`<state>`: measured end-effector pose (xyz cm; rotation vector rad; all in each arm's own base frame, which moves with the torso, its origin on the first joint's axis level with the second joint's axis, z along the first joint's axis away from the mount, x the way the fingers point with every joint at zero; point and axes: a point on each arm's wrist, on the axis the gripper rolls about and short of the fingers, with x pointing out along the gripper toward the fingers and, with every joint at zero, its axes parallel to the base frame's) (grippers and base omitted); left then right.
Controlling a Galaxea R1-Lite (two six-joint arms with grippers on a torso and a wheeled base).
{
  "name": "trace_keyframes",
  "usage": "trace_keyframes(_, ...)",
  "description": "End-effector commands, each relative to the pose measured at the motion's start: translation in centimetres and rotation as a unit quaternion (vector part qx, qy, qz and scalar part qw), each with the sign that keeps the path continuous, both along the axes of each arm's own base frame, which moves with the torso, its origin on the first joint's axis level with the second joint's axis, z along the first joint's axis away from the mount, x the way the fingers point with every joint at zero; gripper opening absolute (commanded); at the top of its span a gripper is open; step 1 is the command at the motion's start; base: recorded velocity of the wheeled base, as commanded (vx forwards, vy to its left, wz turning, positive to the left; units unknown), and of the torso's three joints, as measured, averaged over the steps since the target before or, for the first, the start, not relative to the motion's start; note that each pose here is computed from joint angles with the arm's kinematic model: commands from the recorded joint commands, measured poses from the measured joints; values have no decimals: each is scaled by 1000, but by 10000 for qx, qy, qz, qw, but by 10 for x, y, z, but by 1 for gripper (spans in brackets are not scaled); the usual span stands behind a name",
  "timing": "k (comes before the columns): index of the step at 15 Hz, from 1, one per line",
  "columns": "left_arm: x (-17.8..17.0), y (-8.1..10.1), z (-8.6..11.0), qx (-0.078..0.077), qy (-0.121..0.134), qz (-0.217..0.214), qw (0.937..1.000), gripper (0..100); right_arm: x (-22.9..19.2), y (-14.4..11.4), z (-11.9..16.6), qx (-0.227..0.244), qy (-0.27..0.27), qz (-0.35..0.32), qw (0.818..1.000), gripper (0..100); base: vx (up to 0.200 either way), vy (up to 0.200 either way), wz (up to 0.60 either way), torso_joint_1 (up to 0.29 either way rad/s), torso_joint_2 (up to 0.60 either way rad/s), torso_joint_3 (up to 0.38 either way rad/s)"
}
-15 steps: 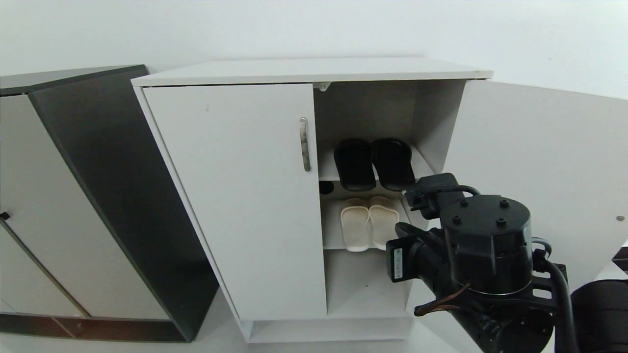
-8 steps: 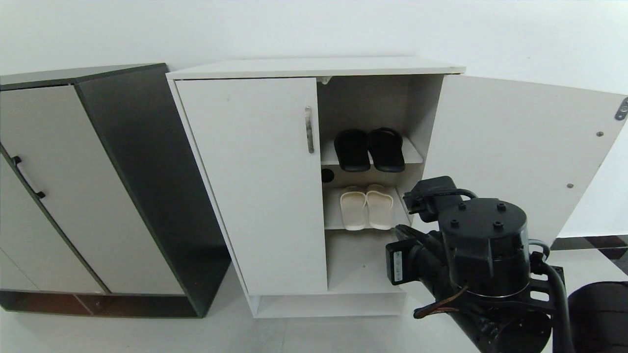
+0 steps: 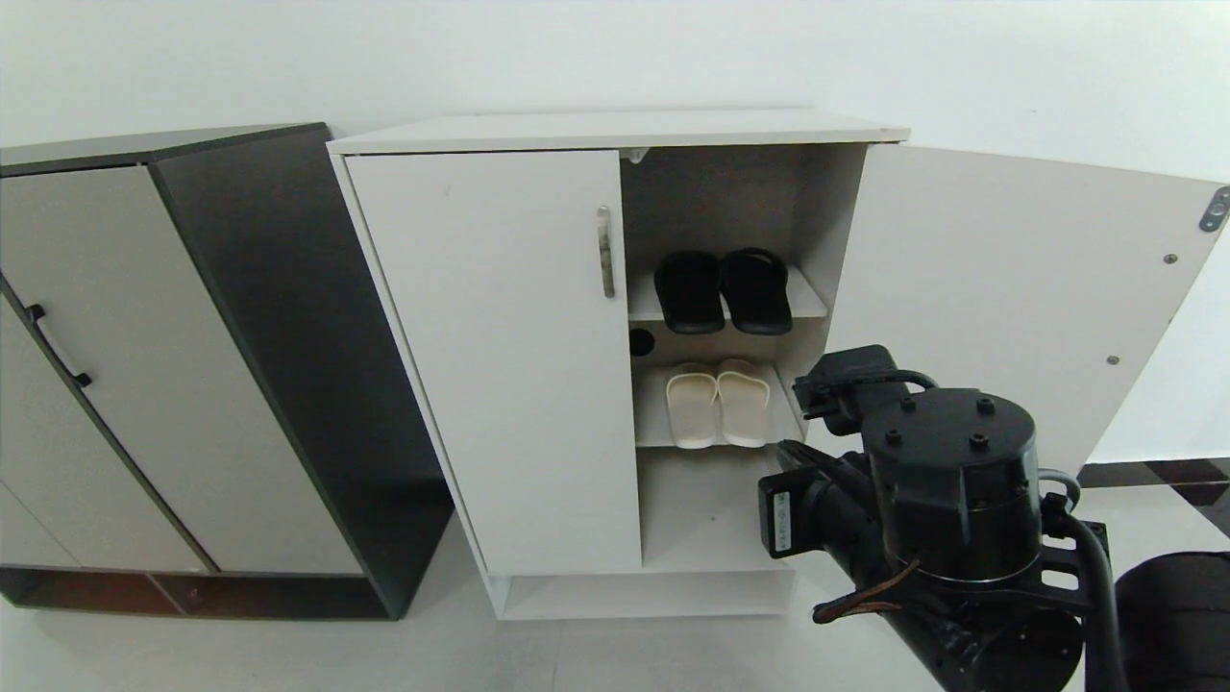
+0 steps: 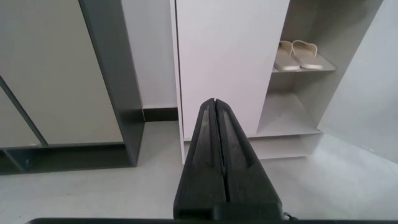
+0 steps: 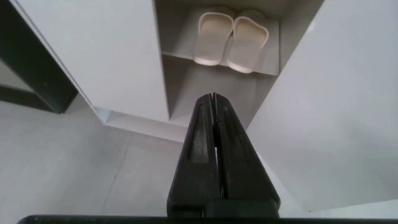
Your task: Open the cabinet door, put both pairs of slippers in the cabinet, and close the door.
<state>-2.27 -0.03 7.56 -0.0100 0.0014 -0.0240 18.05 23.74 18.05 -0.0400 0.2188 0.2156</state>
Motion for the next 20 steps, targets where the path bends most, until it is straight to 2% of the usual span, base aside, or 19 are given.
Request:
trace_keyframes(1,0,0,0,-4,1,5,10000,0,0,1,-1,-5,7,8,10000,0,0,0,0,0,0,0)
trace_keyframes(13,0,0,0,-4,-6,5,10000,0,0,0,-2,-24,20,8,10000,0,0,0,0,0,0,0)
trace_keyframes(17,0,0,0,-4,1,13,10000,0,0,0,-2,-24,20,8,10000,0,0,0,0,12,-171,-276)
trace_keyframes(20,0,0,0,-4,-6,5,10000,0,0,0,-3,-37,29,8,10000,0,0,0,0,40,-530,-364)
